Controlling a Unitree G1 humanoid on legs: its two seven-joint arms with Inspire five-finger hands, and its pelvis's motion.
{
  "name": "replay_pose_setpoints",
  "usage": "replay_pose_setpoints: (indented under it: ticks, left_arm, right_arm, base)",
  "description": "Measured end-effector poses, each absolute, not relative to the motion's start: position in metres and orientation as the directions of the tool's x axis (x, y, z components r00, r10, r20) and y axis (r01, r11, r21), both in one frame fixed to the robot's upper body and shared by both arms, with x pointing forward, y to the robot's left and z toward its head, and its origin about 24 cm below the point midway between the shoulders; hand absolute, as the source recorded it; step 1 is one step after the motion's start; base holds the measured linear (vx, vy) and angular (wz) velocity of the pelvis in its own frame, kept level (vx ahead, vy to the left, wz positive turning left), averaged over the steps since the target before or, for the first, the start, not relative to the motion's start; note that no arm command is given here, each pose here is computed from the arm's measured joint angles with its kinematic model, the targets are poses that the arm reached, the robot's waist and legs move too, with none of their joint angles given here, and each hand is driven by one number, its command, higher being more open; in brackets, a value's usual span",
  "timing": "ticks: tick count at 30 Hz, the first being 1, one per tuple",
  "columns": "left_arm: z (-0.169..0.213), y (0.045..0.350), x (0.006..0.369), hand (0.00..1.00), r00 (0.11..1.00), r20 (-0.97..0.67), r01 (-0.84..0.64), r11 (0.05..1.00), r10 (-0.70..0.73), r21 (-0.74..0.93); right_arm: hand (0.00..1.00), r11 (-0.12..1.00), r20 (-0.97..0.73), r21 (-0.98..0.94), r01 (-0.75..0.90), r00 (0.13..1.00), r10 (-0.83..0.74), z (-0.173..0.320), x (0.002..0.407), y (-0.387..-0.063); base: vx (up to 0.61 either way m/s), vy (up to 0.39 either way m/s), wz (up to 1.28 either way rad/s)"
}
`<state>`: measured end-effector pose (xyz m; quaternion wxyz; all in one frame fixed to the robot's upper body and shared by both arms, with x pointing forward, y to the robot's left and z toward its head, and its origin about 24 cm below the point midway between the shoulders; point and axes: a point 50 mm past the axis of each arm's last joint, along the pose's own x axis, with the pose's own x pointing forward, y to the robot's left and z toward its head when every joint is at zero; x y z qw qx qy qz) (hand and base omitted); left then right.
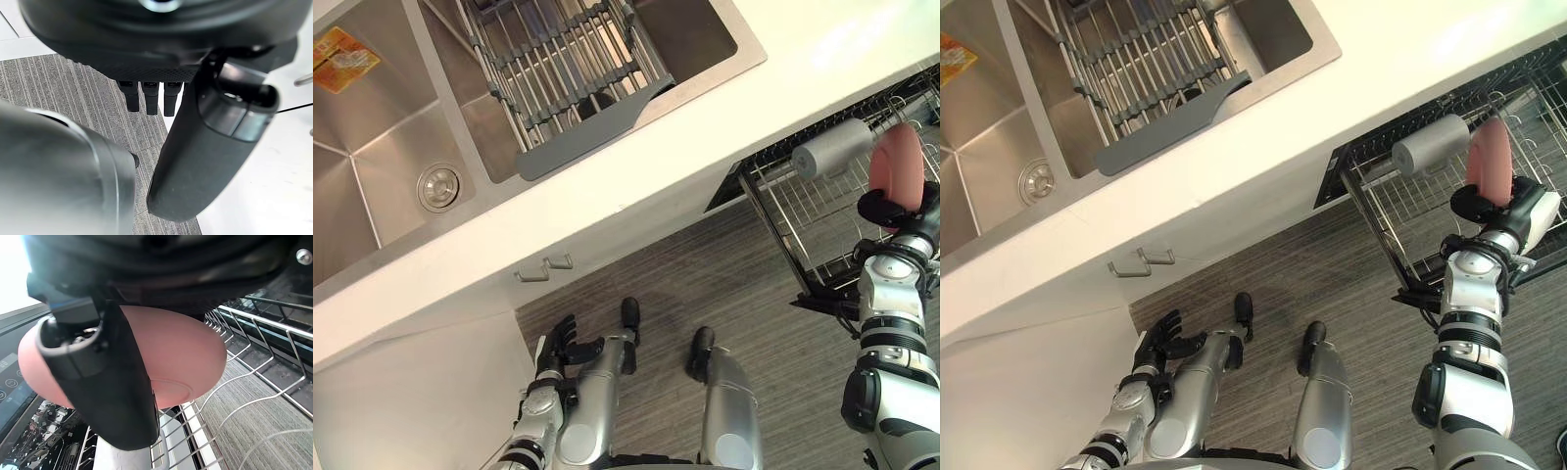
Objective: Walk over to the sink, pick up the cup, carry it to the dishwasher, place the cup inside the dishwasher, then close the dishwasher door
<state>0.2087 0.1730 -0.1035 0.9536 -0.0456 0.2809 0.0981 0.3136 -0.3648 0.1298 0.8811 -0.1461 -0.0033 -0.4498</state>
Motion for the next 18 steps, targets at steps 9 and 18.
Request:
replay_pose_setpoints:
  ticks: [9, 18]
  left_arm:
    - [-0.103, 0.173, 0.21, 0.9, 0.822, -0.545, -0.217, 0.976, 0.164, -0.034]
    - [-0.104, 0.172, 0.213, 0.9, 0.818, -0.552, -0.216, 0.976, 0.164, -0.03]
  right_arm:
    - [0.9, 0.572, 0.131, -0.238, 0.785, 0.609, -0.782, 0.127, 0.317, -0.357]
    - [0.9, 0.577, 0.259, -0.185, 0.796, 0.606, -0.752, 0.145, 0.306, -0.343]
  base:
    - [0.01, 0.0, 0.0]
    - [0.01, -0.002, 0.0]
